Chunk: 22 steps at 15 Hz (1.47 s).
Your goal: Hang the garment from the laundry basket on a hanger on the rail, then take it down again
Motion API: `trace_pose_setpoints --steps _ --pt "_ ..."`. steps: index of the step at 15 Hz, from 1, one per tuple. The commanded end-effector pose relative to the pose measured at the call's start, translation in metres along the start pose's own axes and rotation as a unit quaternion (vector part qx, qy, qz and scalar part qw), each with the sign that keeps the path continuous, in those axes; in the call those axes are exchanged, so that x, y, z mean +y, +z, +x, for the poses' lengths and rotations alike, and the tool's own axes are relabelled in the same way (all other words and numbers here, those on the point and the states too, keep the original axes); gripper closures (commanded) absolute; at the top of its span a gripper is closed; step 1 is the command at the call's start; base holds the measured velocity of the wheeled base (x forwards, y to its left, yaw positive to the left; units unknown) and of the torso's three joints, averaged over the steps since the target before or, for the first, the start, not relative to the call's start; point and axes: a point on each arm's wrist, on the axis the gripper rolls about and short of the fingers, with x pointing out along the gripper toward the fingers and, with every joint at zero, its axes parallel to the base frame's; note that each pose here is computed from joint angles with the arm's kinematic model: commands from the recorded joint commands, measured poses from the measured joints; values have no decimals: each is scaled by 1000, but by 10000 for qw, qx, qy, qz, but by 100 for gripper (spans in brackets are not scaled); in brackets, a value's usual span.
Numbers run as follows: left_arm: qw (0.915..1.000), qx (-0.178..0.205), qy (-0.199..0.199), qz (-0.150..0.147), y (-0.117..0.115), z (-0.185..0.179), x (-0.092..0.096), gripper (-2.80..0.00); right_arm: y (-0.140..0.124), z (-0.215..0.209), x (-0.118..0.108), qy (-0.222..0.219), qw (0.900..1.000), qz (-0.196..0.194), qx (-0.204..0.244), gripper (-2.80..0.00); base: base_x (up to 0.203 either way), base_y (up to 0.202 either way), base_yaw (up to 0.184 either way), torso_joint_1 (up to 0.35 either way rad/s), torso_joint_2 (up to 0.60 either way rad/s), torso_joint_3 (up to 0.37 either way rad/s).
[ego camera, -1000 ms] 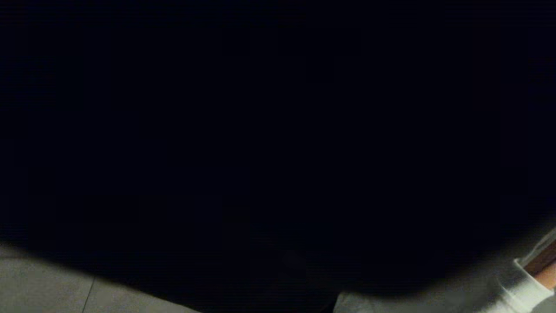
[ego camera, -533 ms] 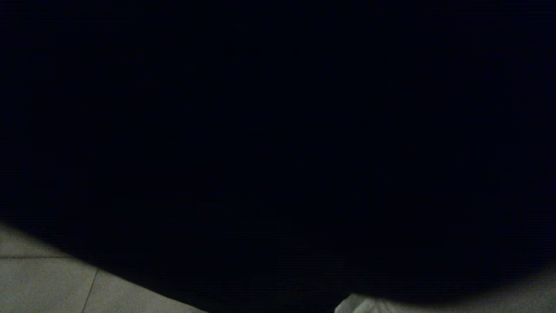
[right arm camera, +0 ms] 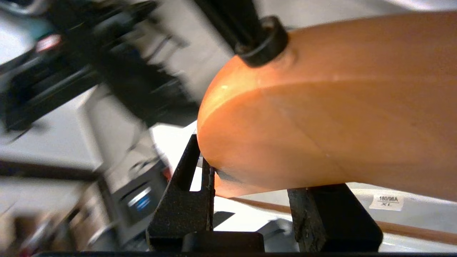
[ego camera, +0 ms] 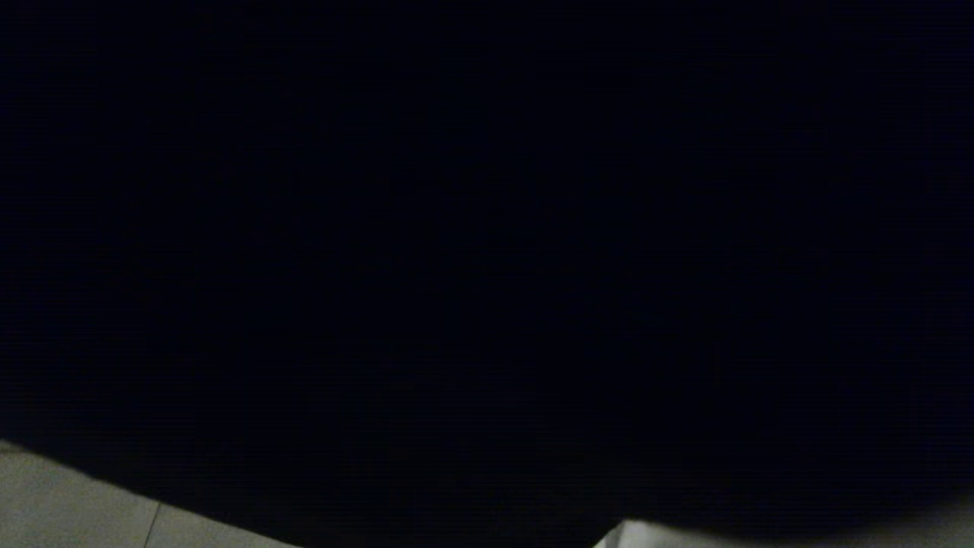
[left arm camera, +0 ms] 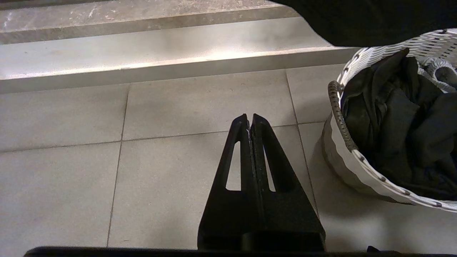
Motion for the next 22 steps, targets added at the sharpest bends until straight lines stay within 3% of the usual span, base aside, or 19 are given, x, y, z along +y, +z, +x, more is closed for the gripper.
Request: trace_pose_setpoints --steps 1,6,22 --pt "10000 6 1 0 -1 0 0 0 -3 -1 1 426 9989 23 202 0 0 0 0 0 0 0" --pt "10000 12 1 0 -1 0 0 0 -1 2 1 827 9959 -27 353 0 0 0 0 0 0 0" --pt "10000 6 1 18 0 0 0 0 29 -6 7 863 9960 -230 -39 0 0 0 0 0 0 0"
